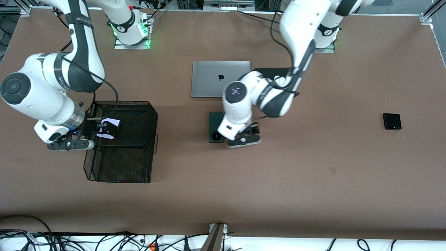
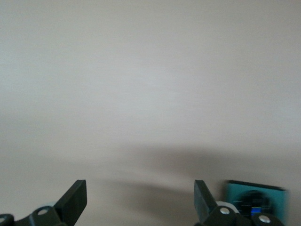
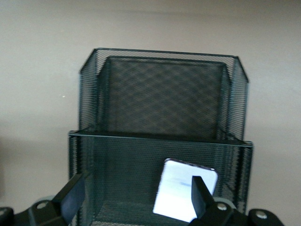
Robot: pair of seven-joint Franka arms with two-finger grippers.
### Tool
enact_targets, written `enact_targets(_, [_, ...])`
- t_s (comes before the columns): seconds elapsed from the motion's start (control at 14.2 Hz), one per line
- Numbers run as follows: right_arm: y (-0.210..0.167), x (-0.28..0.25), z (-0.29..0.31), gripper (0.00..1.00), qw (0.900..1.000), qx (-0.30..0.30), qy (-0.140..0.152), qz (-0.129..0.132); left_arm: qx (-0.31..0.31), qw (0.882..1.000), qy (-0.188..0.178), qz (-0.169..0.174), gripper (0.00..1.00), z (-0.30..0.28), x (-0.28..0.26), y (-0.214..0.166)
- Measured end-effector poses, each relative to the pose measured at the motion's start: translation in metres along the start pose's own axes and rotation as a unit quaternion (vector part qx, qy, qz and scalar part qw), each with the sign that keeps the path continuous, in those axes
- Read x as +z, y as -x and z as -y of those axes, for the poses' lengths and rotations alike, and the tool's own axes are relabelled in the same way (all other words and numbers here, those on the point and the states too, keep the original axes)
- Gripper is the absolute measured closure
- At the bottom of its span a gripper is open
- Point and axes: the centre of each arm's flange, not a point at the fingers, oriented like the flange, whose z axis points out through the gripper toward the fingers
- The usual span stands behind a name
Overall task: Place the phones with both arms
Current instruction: 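Set the green phone mid-table with the left gripper while the right gripper reaches it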
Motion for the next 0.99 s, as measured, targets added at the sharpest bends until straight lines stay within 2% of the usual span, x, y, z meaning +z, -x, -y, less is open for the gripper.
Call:
enact_targets(0.28, [0.017, 0.005, 0.121, 0.00, 1.000, 0.011, -0.003, 0.001, 0.050, 0.998, -0.027, 0.041, 0.00, 0.111, -0.002, -0.014])
enact_targets(0.57, [0.041, 0.056, 0.245, 0.00, 1.000, 0.003, 0.027, 0.005, 0.121, 0.990, -0.027, 0.073, 0.00, 0.244, -0.006, -0.042])
enact_targets(0.78, [0.054, 0.098, 0.297, 0.00, 1.000, 0.006, 0.015, 0.013, 0.166, 0.983, -0.015, 0.083, 0.00, 0.349, -0.011, -0.063])
enact_targets(0.99, [0.065, 0.136, 0.323, 0.00, 0.999, 0.027, 0.002, 0.018, 0.192, 0.977, -0.006, 0.089, 0.00, 0.441, -0.008, -0.075])
